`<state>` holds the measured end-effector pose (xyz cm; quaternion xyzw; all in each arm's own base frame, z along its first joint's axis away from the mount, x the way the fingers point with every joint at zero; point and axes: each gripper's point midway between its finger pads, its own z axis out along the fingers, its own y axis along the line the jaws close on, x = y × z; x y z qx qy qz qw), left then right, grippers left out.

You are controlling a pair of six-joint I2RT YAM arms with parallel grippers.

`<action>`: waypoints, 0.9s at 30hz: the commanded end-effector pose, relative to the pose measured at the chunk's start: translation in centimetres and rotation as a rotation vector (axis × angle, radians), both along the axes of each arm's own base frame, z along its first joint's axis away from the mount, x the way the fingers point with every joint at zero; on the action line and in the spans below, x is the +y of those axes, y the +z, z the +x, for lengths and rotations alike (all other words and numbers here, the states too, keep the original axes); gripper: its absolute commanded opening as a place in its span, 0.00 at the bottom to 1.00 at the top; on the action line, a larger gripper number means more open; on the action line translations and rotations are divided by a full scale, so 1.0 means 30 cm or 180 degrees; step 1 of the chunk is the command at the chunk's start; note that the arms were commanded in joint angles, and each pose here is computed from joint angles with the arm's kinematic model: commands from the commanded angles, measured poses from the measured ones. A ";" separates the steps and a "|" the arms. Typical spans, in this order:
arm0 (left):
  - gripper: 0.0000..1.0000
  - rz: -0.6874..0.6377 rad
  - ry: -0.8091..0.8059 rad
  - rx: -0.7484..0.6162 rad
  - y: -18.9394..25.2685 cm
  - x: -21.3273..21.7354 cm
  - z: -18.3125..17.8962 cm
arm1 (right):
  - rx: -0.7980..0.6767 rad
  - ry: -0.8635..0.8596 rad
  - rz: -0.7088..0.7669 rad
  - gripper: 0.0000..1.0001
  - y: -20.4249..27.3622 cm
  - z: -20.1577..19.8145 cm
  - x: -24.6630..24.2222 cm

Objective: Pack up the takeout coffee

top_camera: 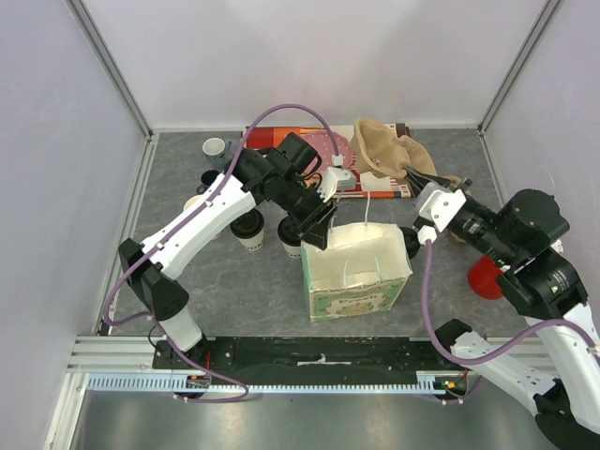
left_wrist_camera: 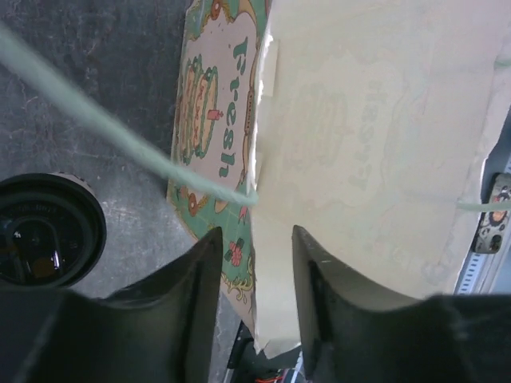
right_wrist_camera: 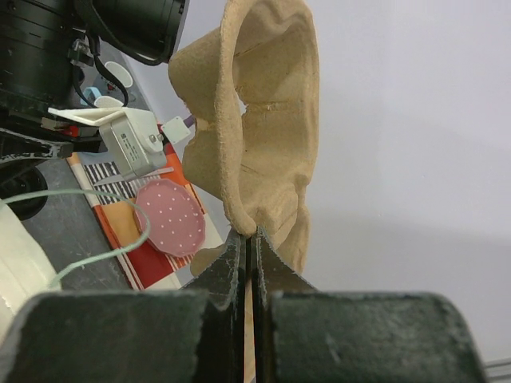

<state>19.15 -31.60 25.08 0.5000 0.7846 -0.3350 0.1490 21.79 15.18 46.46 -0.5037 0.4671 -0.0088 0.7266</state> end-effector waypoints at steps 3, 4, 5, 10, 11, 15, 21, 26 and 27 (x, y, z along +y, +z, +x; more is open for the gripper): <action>0.65 -0.0160 -0.0055 -0.0413 0.085 -0.015 0.063 | -0.0091 -0.0045 -0.0138 0.00 -0.002 0.045 0.014; 0.66 -0.0181 -0.0036 -0.0453 0.098 -0.015 0.072 | -0.0108 -0.0056 -0.0182 0.00 -0.008 0.051 0.014; 0.69 -0.0217 -0.0022 -0.0543 0.124 -0.015 0.083 | -0.0121 -0.0062 -0.0207 0.00 -0.011 0.054 0.014; 0.81 -0.0300 -0.0049 -0.0859 0.202 -0.003 0.107 | -0.0123 -0.0195 -0.0303 0.00 -0.030 0.085 0.002; 0.88 -0.0305 -0.0053 -0.0930 0.215 0.000 0.113 | -0.0134 -0.0215 -0.0295 0.00 -0.022 0.087 -0.001; 0.94 -0.0467 -0.0070 -0.1066 0.295 -0.014 0.127 | -0.0229 -0.0313 -0.0157 0.00 0.056 0.102 -0.011; 0.93 -0.1299 0.0200 -0.1606 0.530 -0.076 0.218 | -0.0188 -0.0725 -0.0152 0.00 0.010 0.157 -0.069; 0.96 -0.1804 0.0580 -0.1488 0.664 -0.094 0.274 | -0.0020 -0.1182 -0.0283 0.00 -0.063 0.227 -0.129; 0.96 -0.1862 0.0653 -0.1363 0.682 -0.091 0.273 | 0.0006 -0.1215 -0.0291 0.00 -0.059 0.233 -0.133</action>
